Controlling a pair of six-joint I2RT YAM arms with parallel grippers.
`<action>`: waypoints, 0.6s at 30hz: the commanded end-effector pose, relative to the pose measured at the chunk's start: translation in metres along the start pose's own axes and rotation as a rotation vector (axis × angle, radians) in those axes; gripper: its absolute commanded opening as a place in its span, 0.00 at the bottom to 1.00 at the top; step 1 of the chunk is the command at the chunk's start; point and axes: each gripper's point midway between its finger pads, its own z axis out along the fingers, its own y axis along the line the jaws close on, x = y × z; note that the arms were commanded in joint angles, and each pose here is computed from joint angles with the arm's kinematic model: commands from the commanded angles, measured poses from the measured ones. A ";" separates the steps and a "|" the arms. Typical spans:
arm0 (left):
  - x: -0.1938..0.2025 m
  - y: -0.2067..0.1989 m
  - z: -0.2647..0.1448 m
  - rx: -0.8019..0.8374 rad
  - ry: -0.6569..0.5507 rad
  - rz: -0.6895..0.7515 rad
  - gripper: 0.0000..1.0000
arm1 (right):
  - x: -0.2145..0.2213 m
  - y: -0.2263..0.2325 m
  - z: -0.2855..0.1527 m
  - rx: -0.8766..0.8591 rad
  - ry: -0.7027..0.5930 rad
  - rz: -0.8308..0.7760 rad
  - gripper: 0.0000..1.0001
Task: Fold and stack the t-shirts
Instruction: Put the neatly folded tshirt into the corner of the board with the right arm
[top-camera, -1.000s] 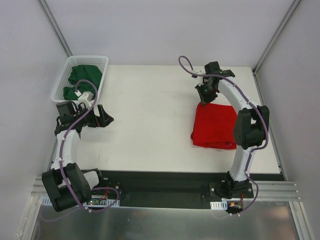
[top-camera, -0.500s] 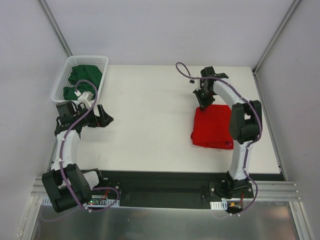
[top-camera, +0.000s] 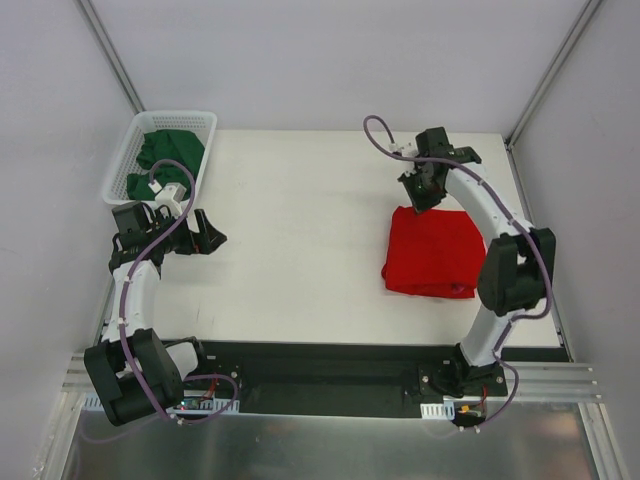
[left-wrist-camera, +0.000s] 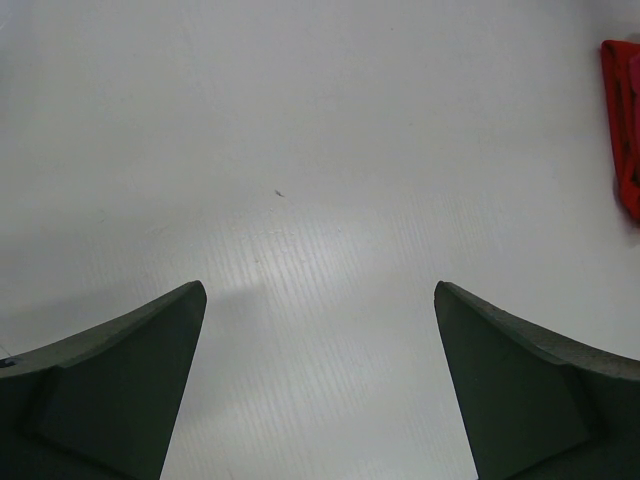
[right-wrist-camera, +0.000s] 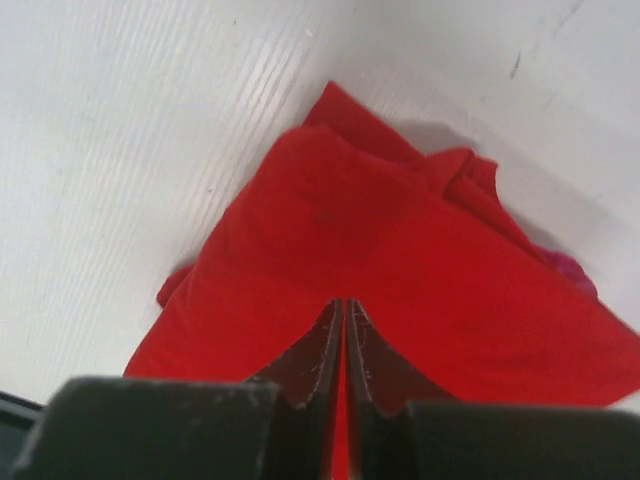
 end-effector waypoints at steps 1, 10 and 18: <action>-0.002 0.000 0.001 0.020 -0.013 0.023 0.99 | 0.033 0.002 -0.032 0.033 0.023 -0.018 0.07; -0.003 0.001 -0.001 0.007 -0.022 0.052 0.99 | 0.095 -0.010 -0.037 0.055 0.137 0.007 0.65; -0.002 0.000 0.002 0.025 -0.009 0.011 0.99 | 0.107 -0.017 -0.016 0.010 0.133 0.085 0.61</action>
